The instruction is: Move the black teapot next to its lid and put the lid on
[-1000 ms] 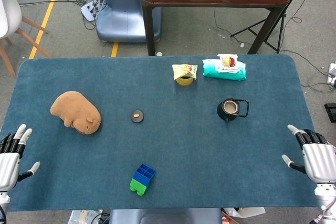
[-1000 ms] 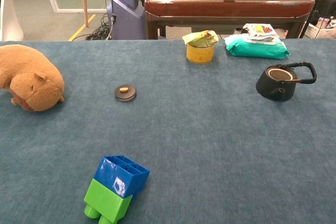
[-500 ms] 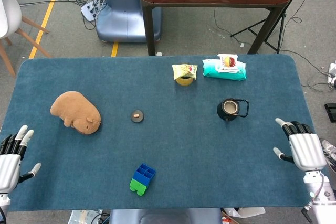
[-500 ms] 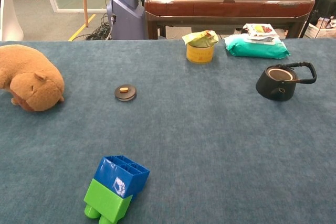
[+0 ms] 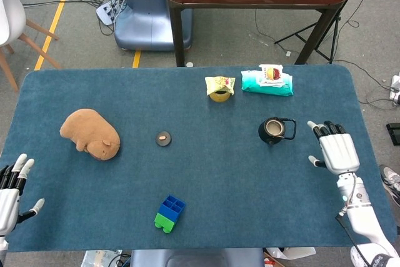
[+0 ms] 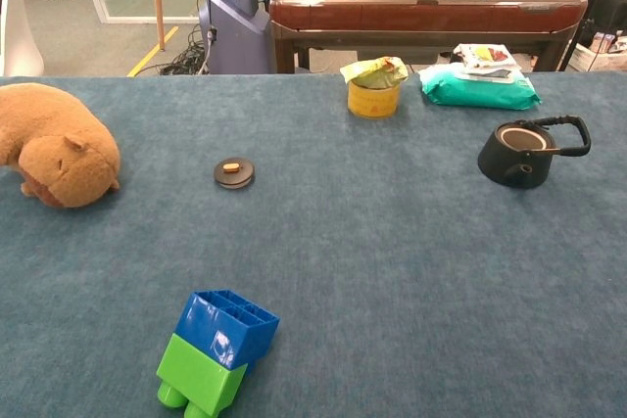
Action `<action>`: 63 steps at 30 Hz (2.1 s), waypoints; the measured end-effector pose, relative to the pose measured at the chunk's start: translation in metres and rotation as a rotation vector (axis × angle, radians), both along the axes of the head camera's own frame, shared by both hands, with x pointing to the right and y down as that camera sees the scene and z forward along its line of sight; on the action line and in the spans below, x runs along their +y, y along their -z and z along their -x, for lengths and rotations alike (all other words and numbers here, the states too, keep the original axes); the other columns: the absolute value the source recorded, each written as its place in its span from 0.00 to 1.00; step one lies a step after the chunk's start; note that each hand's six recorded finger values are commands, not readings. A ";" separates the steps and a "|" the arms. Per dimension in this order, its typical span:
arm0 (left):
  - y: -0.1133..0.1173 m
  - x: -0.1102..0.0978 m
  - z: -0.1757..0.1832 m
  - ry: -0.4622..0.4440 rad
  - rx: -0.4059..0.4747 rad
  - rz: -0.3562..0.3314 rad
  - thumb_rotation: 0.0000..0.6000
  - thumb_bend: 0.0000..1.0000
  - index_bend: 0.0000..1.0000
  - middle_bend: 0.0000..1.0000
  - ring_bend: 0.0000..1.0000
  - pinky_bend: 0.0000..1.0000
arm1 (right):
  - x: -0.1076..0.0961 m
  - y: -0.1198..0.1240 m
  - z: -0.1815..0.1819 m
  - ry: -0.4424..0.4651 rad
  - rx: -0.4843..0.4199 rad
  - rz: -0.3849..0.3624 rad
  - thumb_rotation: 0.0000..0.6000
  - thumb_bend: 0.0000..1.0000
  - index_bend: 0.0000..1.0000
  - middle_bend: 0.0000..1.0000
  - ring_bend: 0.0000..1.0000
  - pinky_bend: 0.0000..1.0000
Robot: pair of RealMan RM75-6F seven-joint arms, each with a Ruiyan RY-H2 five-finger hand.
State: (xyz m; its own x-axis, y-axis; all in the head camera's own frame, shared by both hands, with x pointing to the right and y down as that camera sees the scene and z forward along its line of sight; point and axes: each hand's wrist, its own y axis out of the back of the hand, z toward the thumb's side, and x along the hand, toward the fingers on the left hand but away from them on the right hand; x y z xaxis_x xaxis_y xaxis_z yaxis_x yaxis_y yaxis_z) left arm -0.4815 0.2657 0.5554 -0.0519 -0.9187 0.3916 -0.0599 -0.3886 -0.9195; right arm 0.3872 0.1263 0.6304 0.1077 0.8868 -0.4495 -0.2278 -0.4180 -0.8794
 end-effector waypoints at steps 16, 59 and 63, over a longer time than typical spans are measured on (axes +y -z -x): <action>0.001 0.001 0.007 0.016 -0.013 0.003 1.00 0.21 0.00 0.01 0.06 0.03 | -0.035 -0.056 -0.007 0.006 0.136 0.009 1.00 0.04 0.24 0.29 0.14 0.24; -0.001 0.001 0.006 0.001 -0.016 0.018 1.00 0.21 0.00 0.01 0.06 0.03 | -0.076 -0.085 0.104 0.277 0.082 -0.112 1.00 0.35 0.36 0.29 0.14 0.23; 0.001 0.002 0.008 0.011 -0.014 0.012 1.00 0.21 0.00 0.01 0.06 0.03 | -0.081 -0.081 0.117 0.301 0.078 -0.115 1.00 0.39 0.52 0.32 0.14 0.23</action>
